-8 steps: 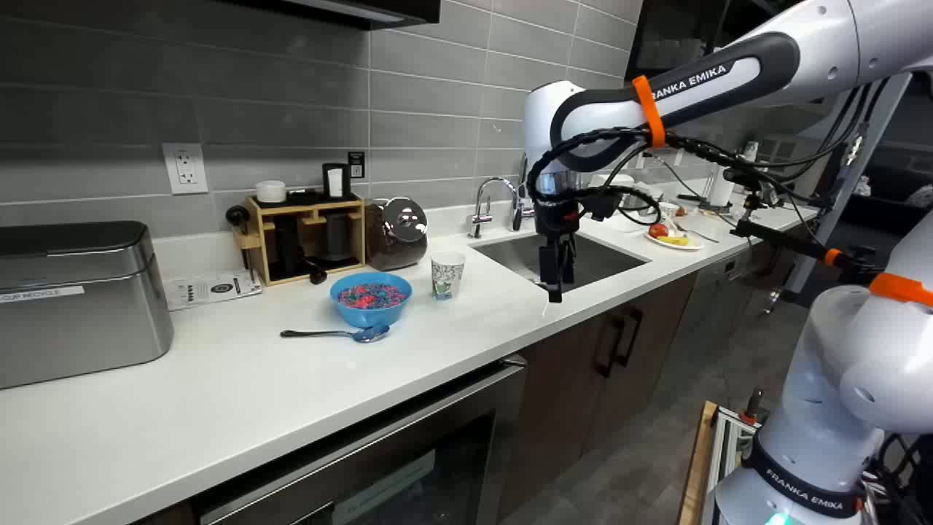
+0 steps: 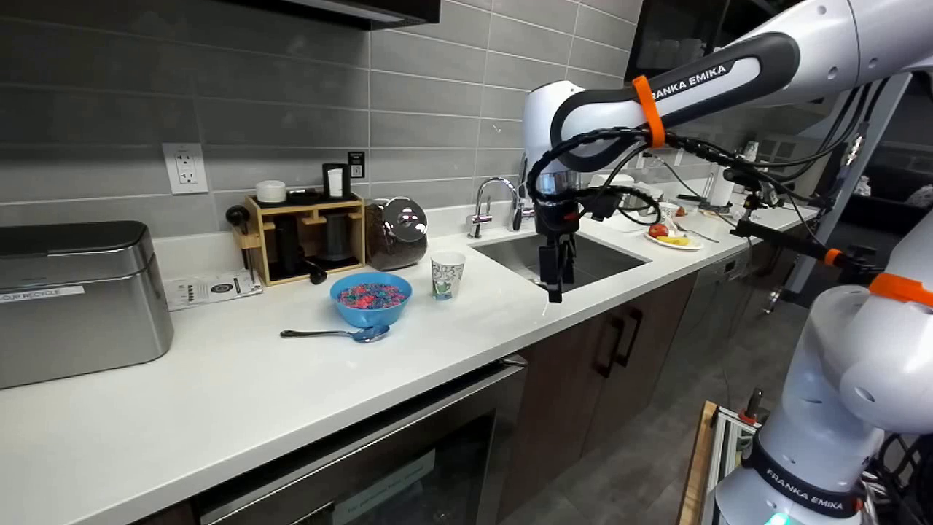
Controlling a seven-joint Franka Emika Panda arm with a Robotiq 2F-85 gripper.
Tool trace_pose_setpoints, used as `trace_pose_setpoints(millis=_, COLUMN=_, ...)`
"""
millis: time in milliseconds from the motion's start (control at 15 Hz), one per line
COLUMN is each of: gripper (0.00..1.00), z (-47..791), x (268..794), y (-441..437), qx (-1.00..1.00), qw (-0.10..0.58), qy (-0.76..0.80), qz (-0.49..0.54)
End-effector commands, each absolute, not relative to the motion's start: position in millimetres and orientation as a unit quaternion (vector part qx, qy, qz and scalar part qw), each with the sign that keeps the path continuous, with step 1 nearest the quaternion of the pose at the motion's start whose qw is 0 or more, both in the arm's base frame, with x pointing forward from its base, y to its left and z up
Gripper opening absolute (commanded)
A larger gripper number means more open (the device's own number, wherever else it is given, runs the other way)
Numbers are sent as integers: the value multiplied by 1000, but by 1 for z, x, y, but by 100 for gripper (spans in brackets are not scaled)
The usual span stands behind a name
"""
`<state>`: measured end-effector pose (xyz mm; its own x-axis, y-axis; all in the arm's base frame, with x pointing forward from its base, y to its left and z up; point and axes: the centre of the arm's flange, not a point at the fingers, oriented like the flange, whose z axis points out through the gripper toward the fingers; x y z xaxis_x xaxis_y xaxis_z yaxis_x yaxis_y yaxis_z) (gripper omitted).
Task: Move the coffee cup to the left then move the fork to the right.
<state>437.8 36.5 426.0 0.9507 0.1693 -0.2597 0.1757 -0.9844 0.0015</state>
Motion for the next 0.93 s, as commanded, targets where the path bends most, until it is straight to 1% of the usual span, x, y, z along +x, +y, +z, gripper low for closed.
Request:
trace_pose_setpoints(millis=0, gripper=100, z=425, x=443, y=38, qx=989, qw=9, qy=81, qz=-120)
trace_pose_setpoints(millis=133, gripper=100, z=426, x=459, y=42, qx=992, qw=-12, qy=53, qz=-111)
trace_pose_setpoints(millis=267, gripper=100, z=431, x=479, y=45, qx=994, qw=-47, qy=11, qz=-101)
trace_pose_setpoints(millis=533, gripper=100, z=443, x=527, y=32, qx=992, qw=-78, qy=-90, qz=-51)
trace_pose_setpoints(millis=867, gripper=100, z=444, x=565, y=-6, qx=974, qw=-92, qy=-204, qz=33)
